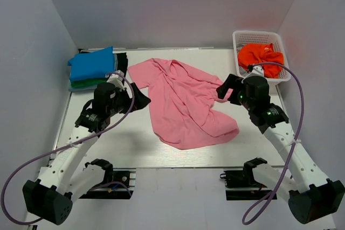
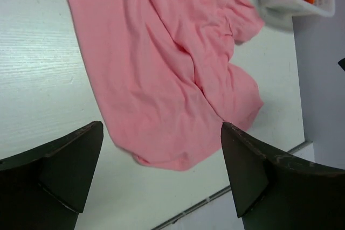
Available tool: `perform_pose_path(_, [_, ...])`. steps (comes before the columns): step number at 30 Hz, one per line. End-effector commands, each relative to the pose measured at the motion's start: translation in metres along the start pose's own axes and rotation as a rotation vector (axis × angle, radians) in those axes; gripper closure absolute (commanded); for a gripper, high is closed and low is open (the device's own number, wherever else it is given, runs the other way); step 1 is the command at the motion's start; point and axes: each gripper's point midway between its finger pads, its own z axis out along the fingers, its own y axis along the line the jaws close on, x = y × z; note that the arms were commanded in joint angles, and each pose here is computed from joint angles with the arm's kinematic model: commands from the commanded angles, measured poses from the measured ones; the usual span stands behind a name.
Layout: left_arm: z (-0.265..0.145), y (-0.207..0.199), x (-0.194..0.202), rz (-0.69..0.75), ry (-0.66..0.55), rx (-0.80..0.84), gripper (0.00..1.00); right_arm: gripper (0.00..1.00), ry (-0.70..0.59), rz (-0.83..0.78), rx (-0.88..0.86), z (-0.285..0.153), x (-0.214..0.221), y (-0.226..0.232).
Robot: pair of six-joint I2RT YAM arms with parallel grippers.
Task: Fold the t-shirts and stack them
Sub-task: Flatten out the tshirt
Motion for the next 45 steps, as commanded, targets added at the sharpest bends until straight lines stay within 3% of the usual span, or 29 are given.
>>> perform_pose_path(1, [-0.009,-0.009,0.013,-0.014,0.053,0.045,0.00,0.10,-0.004,0.019,0.010,-0.001,-0.004,0.000])
perform_pose_path(7, [-0.013,0.011,0.044,-0.020,0.177,-0.029,0.00,0.10,-0.014,0.031,0.049,0.008,0.001,-0.009])
perform_pose_path(17, [-0.008,0.006,0.104,-0.038,0.386,0.103,0.00,0.10,0.078,0.069,0.250,0.017,0.035,-0.049])
perform_pose_path(25, [-0.009,0.006,0.178,-0.083,0.578,0.145,0.00,0.10,0.189,0.052,0.460,-0.002,0.068,-0.092])
perform_pose_path(29, [0.004,0.025,0.190,-0.049,0.590,0.009,0.00,0.10,0.228,0.086,0.505,-0.004,0.086,-0.103])
perform_pose_path(31, [0.011,0.018,0.195,-0.027,0.606,0.028,0.00,0.10,0.246,0.097,0.505,-0.005,0.094,-0.106])
perform_pose_path(34, [0.026,0.020,0.202,0.003,0.625,-0.005,0.12,0.10,0.247,0.105,0.518,-0.007,0.098,-0.107])
perform_pose_path(36, [0.033,0.029,0.200,0.028,0.612,-0.086,0.30,0.10,0.255,0.116,0.541,-0.012,0.098,-0.113])
perform_pose_path(39, [0.038,0.039,0.198,0.056,0.586,-0.150,0.32,0.10,0.264,0.115,0.566,-0.017,0.101,-0.120])
perform_pose_path(45, [0.056,0.049,0.195,0.097,0.545,-0.237,0.48,0.12,0.302,0.112,0.594,-0.022,0.112,-0.129])
